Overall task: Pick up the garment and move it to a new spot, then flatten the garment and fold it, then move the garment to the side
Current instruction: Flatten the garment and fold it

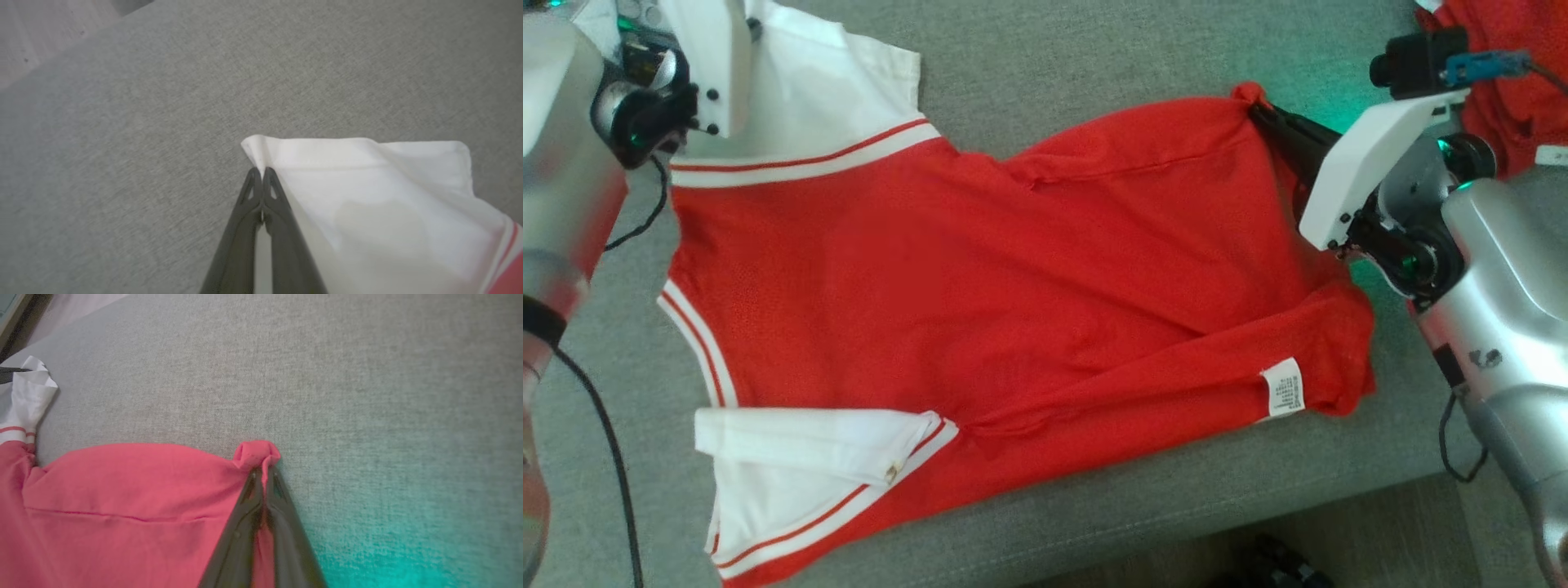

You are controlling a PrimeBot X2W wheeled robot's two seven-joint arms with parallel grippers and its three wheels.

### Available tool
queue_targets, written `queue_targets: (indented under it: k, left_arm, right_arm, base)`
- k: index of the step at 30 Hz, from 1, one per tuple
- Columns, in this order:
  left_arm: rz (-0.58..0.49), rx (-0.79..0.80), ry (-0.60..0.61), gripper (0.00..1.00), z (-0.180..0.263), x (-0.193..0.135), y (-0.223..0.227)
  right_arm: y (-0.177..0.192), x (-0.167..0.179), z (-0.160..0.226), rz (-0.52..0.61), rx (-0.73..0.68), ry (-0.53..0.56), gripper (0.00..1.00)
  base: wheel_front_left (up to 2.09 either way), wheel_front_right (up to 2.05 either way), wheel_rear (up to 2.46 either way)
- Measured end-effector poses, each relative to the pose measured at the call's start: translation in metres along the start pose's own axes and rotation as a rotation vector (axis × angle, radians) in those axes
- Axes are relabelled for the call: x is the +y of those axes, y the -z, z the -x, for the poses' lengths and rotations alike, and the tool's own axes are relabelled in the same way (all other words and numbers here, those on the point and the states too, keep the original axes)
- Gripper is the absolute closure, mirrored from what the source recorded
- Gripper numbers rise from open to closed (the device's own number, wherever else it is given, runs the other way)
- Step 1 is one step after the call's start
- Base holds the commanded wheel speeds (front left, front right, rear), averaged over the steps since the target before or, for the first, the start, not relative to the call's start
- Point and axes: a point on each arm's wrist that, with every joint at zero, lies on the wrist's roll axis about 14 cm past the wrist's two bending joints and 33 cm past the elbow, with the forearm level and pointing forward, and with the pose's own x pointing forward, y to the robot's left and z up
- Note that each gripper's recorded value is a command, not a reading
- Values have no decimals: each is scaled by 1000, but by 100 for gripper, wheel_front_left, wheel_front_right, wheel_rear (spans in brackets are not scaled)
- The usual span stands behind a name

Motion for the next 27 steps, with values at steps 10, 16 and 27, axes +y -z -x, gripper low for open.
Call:
queue_targets:
  k: [10,16,27]
  left_arm:
    - [-19,-190,-93,100,51,16,-32]
    - [-18,-276,-101,100,87,10,-44]
    - [-29,-351,-70,100,141,-8,-33]
  right_arm:
    - [-5,2,22,-108,-107,7,100]
    - [-26,7,40,-180,-180,-14,100]
    - [-52,20,65,-303,-237,-73,100]
  base:
    - [0,0,0]
    - [0,0,0]
    - [0,0,0]
